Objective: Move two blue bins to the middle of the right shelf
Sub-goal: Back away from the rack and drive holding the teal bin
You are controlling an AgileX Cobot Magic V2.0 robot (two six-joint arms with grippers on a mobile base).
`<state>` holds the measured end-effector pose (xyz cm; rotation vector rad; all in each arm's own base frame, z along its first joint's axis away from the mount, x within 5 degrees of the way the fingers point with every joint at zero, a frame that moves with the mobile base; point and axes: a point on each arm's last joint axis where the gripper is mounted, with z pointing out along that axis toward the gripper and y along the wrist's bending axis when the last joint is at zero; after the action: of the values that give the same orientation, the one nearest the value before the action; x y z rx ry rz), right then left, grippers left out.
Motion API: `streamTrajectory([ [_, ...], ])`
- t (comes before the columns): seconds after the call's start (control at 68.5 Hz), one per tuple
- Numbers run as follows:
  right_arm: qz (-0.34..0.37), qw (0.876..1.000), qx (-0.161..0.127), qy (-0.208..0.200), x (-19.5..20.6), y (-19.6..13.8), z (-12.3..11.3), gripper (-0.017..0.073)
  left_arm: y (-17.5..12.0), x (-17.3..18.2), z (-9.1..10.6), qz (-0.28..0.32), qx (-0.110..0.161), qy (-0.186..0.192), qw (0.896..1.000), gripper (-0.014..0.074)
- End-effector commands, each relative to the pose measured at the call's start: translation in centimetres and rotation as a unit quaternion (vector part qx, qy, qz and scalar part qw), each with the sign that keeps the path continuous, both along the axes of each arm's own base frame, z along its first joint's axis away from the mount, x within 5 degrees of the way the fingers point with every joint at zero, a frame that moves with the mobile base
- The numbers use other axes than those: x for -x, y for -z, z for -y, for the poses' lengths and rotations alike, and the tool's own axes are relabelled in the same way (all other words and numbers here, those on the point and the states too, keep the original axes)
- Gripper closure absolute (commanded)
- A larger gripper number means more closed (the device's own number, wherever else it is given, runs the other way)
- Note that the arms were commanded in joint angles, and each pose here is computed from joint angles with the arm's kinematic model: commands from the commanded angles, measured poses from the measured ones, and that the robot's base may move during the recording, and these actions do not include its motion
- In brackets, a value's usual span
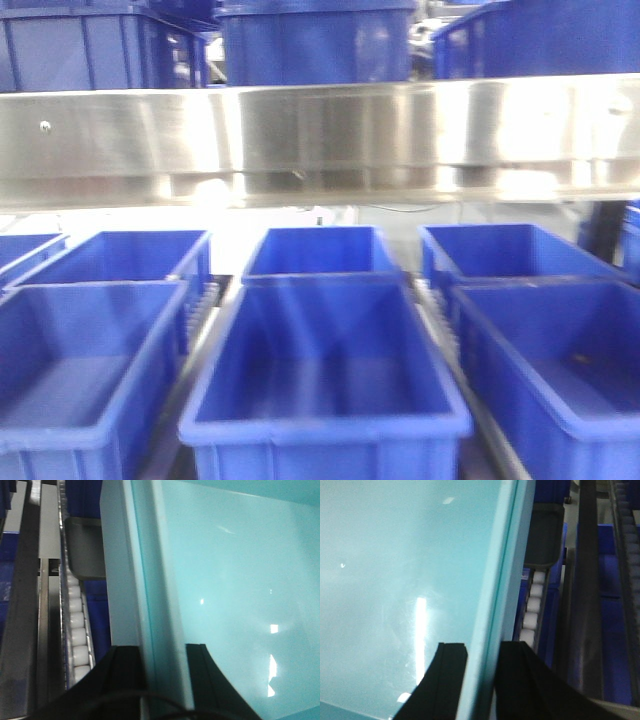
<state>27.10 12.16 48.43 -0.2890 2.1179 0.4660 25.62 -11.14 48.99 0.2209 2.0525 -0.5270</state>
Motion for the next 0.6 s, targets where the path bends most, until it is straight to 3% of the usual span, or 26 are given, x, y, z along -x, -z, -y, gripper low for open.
streamTrajectory([
  [0.0, 0.04, 0.998, -0.046, -0.014, 0.45, -1.54, -0.45, 0.0713, -1.7, 0.48, 0.6, 0.045, 0.058, 0.017, 0.997, 0.0704],
  [0.584, 0.04, 0.998, -0.046, -0.014, 0.45, -1.54, -0.45, 0.0713, -1.7, 0.48, 0.6, 0.045, 0.058, 0.017, 0.997, 0.0704],
])
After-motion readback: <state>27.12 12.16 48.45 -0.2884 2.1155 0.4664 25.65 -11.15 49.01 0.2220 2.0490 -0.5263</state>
